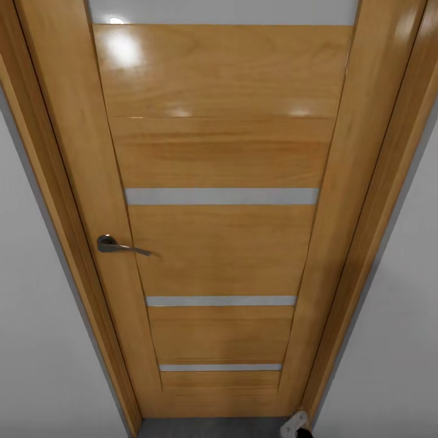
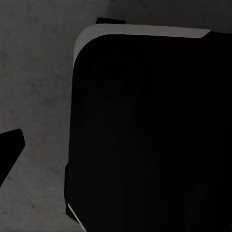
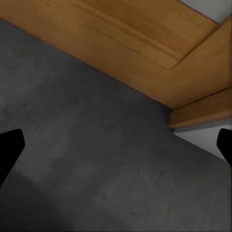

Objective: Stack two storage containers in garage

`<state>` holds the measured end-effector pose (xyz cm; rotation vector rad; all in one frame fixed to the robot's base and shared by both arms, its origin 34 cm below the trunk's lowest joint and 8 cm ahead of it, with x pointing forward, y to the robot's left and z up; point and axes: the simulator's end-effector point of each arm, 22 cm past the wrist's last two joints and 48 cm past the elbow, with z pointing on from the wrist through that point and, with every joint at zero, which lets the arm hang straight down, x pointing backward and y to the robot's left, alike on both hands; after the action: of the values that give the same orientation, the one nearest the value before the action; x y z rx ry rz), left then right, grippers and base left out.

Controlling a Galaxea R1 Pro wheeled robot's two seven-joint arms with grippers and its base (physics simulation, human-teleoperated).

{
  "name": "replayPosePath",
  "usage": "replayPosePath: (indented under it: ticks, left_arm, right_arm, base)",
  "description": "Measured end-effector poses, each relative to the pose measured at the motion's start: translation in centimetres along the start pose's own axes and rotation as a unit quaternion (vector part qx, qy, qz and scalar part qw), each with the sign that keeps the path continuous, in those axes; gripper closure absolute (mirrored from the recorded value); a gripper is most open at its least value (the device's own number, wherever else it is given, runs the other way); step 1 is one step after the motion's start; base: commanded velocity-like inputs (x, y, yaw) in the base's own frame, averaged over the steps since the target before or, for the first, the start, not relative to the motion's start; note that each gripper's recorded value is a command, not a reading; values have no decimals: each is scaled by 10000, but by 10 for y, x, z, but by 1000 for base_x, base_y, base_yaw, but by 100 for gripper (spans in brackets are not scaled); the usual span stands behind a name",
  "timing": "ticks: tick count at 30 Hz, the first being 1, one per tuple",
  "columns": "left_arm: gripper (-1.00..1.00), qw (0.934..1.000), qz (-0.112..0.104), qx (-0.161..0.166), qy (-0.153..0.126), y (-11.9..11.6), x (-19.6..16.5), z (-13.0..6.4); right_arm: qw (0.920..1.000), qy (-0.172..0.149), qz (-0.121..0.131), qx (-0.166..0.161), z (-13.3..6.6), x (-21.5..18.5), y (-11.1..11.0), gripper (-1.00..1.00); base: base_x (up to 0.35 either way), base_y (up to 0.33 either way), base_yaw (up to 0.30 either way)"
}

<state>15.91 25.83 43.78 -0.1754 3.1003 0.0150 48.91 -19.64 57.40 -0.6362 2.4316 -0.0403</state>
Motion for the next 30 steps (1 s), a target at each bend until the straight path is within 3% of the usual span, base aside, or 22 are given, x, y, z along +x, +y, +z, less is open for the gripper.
replayPosePath:
  ticks: [9,21,30]
  left_arm:
    - [-100,10000,-4,11,-57,-1,-5,0]
    - [-100,10000,-4,14,-63,-2,-6,0]
    - [-100,10000,-7,12,-61,-2,-6,0]
  right_arm:
    - [9994,-302,-27,136,5,-42,-21,-100]
    - [9979,-621,-24,161,-1,-74,-23,-100]
    - [9917,-1271,-35,215,-34,-149,-33,-100]
  base:
    - [0,0,0]
    - [0,0,0]
    - [0,0,0]
